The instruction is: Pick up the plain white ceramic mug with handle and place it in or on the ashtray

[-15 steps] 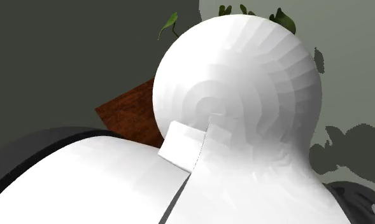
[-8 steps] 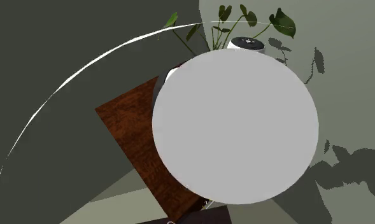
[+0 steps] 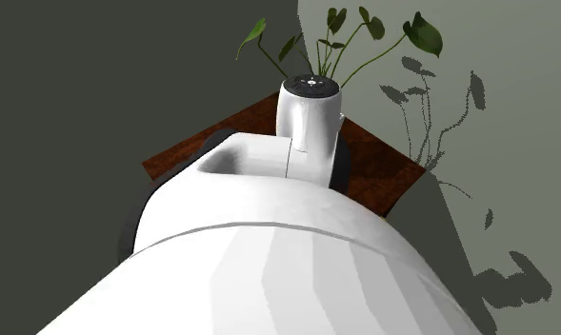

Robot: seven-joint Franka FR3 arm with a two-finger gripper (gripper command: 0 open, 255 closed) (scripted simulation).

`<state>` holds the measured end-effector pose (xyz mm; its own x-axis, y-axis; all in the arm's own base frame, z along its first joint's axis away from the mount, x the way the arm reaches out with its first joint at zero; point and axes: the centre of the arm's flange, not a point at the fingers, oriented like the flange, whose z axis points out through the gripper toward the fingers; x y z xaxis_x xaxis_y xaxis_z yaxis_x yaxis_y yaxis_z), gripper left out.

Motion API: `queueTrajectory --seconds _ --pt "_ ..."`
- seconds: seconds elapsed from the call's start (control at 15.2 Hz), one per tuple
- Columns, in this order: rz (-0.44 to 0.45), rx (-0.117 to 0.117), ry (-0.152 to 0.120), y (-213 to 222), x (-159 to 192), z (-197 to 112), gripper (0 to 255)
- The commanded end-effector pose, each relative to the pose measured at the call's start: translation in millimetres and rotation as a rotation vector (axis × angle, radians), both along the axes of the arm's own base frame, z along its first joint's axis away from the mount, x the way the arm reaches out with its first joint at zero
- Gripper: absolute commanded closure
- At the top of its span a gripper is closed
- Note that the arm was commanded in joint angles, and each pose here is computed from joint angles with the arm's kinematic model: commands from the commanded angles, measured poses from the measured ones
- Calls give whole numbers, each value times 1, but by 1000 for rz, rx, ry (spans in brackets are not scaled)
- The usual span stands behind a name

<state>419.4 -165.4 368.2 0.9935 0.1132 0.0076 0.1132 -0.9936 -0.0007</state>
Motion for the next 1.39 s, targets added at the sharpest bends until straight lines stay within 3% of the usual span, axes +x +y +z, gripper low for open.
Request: queueTrajectory --seconds 0.0,0.07,1.32 --pt "-2 -1 -1 22 -14 3 255" --pt "-2 -1 -1 40 -22 4 255" --pt "-2 -1 -1 40 -23 -88 255"
